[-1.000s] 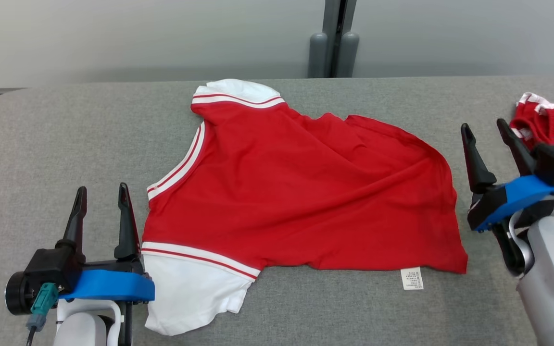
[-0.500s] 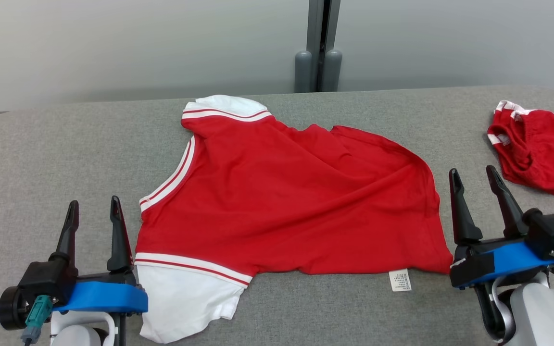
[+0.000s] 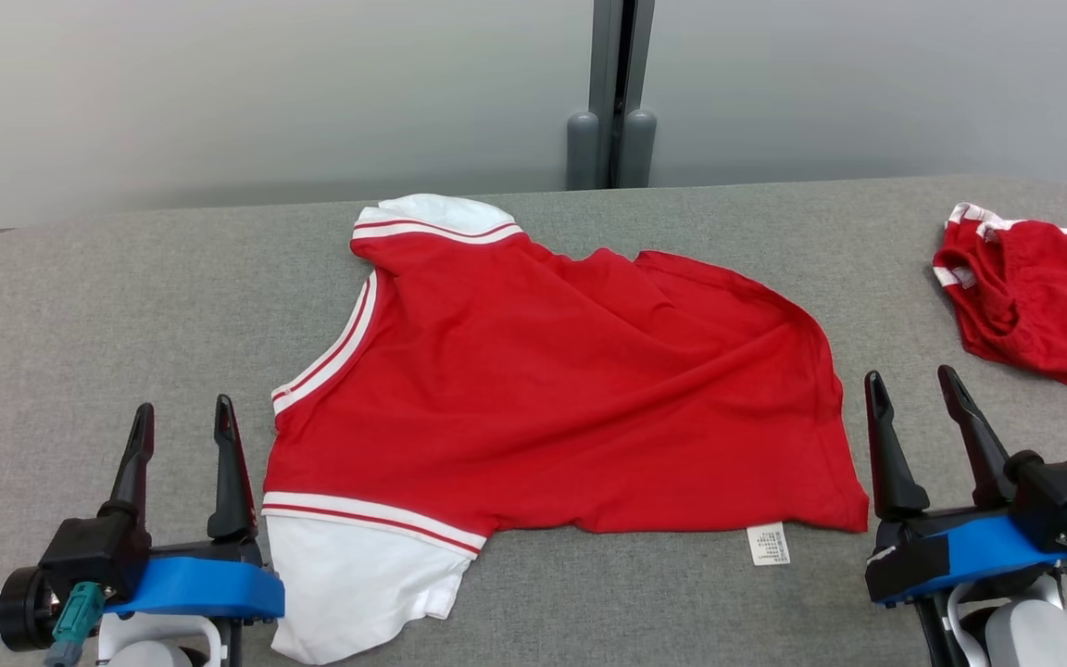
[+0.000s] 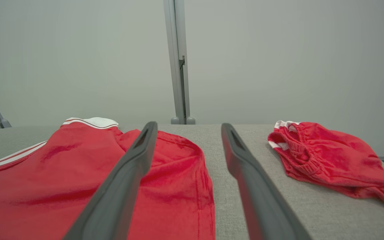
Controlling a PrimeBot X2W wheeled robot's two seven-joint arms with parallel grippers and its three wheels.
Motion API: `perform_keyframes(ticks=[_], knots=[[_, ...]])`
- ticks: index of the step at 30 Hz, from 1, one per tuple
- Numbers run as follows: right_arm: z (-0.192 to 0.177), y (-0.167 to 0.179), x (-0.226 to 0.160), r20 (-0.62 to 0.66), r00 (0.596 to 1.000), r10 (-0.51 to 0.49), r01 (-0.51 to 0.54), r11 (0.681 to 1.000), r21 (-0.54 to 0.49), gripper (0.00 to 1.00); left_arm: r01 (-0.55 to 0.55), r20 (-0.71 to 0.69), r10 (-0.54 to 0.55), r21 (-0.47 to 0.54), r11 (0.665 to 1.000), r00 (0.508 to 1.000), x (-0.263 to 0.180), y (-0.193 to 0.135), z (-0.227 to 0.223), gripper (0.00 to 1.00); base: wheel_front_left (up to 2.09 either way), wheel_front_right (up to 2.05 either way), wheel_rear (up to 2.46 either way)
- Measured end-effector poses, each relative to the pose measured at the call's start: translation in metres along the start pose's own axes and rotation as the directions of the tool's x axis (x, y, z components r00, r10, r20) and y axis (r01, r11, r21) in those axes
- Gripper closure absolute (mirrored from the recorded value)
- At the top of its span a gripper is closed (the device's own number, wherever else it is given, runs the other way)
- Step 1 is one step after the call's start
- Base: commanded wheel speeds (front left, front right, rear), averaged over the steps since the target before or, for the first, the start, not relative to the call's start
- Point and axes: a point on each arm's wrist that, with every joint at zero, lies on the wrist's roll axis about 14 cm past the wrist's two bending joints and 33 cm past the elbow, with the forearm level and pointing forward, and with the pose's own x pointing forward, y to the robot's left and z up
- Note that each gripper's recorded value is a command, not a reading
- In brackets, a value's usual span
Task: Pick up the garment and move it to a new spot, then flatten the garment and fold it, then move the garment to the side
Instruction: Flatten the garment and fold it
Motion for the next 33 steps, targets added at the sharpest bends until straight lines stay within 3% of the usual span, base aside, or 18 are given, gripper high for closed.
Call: perform_keyframes(ticks=[14, 22, 33], knots=[[-0.008, -0.002, -0.003, -0.036, 0.999, -0.012, 0.012, 1.0, 0.003, 0.0, 0.004, -0.033, -0.004, 0.001, 1.0, 0.999, -0.004, -0.001, -0.01, 0.0, 0.0, 0.0, 0.0], [-0.044, -0.011, -0.012, -0.146, 0.988, -0.043, 0.045, 0.999, 0.011, 0.0, 0.066, -0.183, -0.062, 0.018, 0.998, 0.981, -0.025, -0.013, -0.055, 0.0, 0.0, 0.0, 0.0], [-0.108, -0.016, -0.035, -0.335, 0.94, -0.068, 0.084, 0.996, 0.033, 0.0, 0.071, -0.38, -0.071, -0.014, 0.997, 0.922, -0.067, -0.009, -0.111, 0.0, 0.0, 0.0, 0.0]])
